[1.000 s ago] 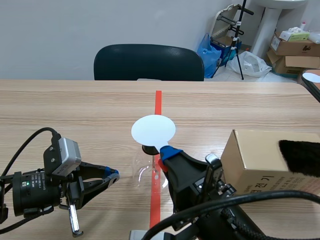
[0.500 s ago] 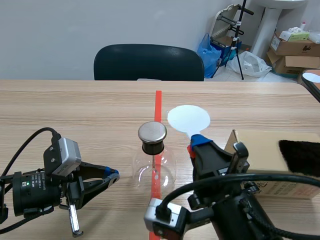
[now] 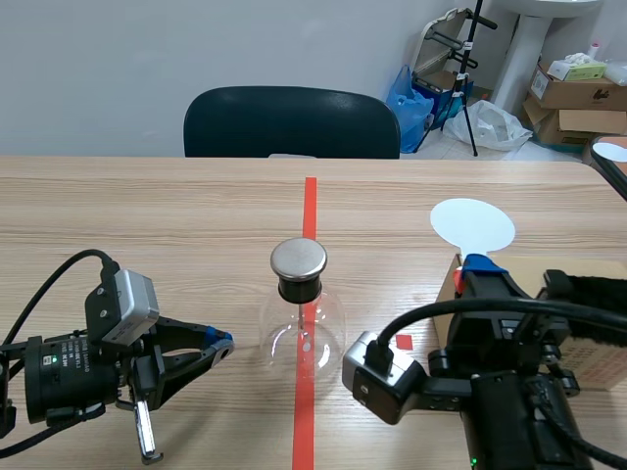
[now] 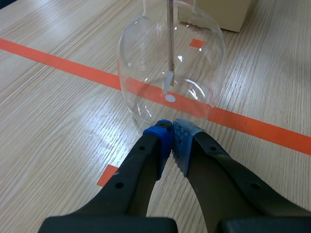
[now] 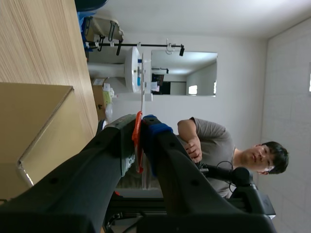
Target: Do the electroscope experiment
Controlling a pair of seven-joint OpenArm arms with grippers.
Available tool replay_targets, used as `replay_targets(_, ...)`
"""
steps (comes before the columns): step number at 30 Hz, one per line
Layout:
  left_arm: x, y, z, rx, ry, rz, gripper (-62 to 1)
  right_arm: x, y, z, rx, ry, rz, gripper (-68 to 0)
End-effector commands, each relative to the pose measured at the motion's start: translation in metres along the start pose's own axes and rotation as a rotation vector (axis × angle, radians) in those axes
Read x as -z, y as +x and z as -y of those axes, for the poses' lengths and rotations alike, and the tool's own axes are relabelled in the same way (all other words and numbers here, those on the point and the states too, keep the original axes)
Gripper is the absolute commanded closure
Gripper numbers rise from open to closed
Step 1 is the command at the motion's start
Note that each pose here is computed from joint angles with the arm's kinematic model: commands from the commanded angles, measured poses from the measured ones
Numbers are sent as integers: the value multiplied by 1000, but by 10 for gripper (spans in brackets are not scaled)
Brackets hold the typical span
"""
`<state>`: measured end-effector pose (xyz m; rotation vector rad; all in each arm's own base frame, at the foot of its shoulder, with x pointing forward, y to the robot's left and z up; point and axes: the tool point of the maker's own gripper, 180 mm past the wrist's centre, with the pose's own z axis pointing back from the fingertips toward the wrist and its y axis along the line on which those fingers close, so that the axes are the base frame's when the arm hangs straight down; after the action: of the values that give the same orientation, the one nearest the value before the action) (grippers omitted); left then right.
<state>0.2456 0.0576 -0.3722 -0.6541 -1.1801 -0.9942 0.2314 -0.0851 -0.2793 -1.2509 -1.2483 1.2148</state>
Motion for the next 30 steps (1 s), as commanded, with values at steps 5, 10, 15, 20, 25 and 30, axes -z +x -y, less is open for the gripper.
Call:
replay_targets(5, 2, 12, -3, 9, 4, 44, -32, 6, -5, 9, 6, -34, -15, -10)
replay_targets(10, 2, 12, -3, 9, 4, 44, -32, 6, -5, 9, 7, -34, -15, -10)
replay_targets(15, 2, 12, -3, 9, 4, 44, -32, 6, -5, 9, 7, -34, -15, -10)
replay_targets(20, 2, 12, -3, 9, 4, 44, -32, 6, -5, 9, 7, -34, -15, -10)
replay_targets(25, 2, 12, -3, 9, 4, 44, -32, 6, -5, 9, 7, -34, -15, -10)
replay_targets(30, 2, 12, -3, 9, 4, 44, -32, 6, -4, 9, 7, -34, -14, -10)
